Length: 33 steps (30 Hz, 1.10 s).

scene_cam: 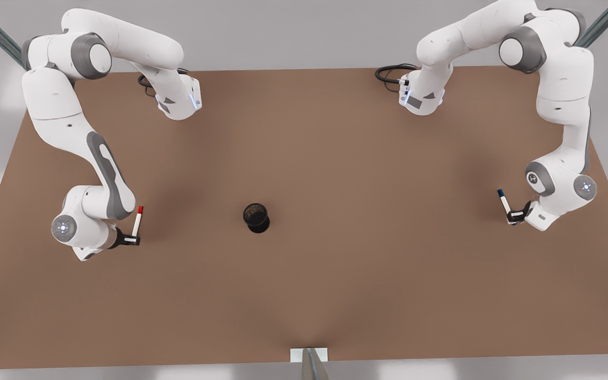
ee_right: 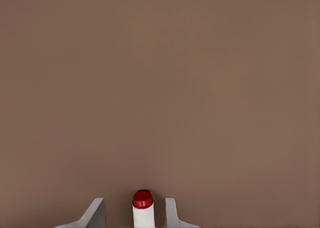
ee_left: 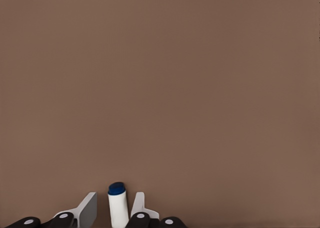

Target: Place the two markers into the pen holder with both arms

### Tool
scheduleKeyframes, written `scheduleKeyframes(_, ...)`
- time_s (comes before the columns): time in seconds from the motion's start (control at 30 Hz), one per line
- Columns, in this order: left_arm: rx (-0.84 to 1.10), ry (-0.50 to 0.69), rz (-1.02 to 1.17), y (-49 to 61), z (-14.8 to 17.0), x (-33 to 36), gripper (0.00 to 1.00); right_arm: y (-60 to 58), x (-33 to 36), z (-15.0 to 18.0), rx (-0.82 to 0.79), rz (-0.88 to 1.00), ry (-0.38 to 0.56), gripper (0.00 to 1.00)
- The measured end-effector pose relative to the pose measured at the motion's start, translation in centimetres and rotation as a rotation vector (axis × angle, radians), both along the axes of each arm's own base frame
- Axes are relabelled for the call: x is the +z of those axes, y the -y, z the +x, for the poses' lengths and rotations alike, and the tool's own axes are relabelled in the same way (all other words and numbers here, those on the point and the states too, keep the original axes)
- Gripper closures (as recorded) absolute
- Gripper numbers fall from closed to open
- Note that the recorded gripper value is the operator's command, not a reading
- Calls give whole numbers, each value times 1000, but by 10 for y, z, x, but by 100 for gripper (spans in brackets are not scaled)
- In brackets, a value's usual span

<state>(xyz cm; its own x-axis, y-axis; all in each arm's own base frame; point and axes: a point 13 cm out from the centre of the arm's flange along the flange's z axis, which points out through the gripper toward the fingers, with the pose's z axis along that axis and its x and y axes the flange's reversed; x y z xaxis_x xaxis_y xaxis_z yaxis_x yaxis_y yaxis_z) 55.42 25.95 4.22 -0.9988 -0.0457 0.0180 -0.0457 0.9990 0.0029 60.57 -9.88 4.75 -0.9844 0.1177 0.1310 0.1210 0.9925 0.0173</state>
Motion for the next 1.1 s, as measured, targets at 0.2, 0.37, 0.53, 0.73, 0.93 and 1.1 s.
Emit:
scheduleKeyframes(0.2, -36, 2, 0, 0, 1, -2, 61, 1, -5, 0, -13, -6, 2, 57)
scheduleKeyframes(0.37, -59, 1, -1, 1, 1, -3, 61, 2, -8, -3, -26, -7, -4, 61)
scheduleKeyframes(0.53, -76, -1, -2, 1, 0, -7, 65, 3, -13, -7, -38, -4, -13, 71)
scheduleKeyframes(0.73, -87, 1, 3, 0, 1, -8, 76, 1, -6, -5, -39, 3, -2, 79)
scheduleKeyframes(0.93, -91, 15, 8, 3, 8, -1, 79, -42, 97, 54, 39, 1, 162, 79)
scheduleKeyframes(1.1, -118, 72, 10, 25, 36, 36, 79, -174, 224, 99, 210, 66, 361, 79)
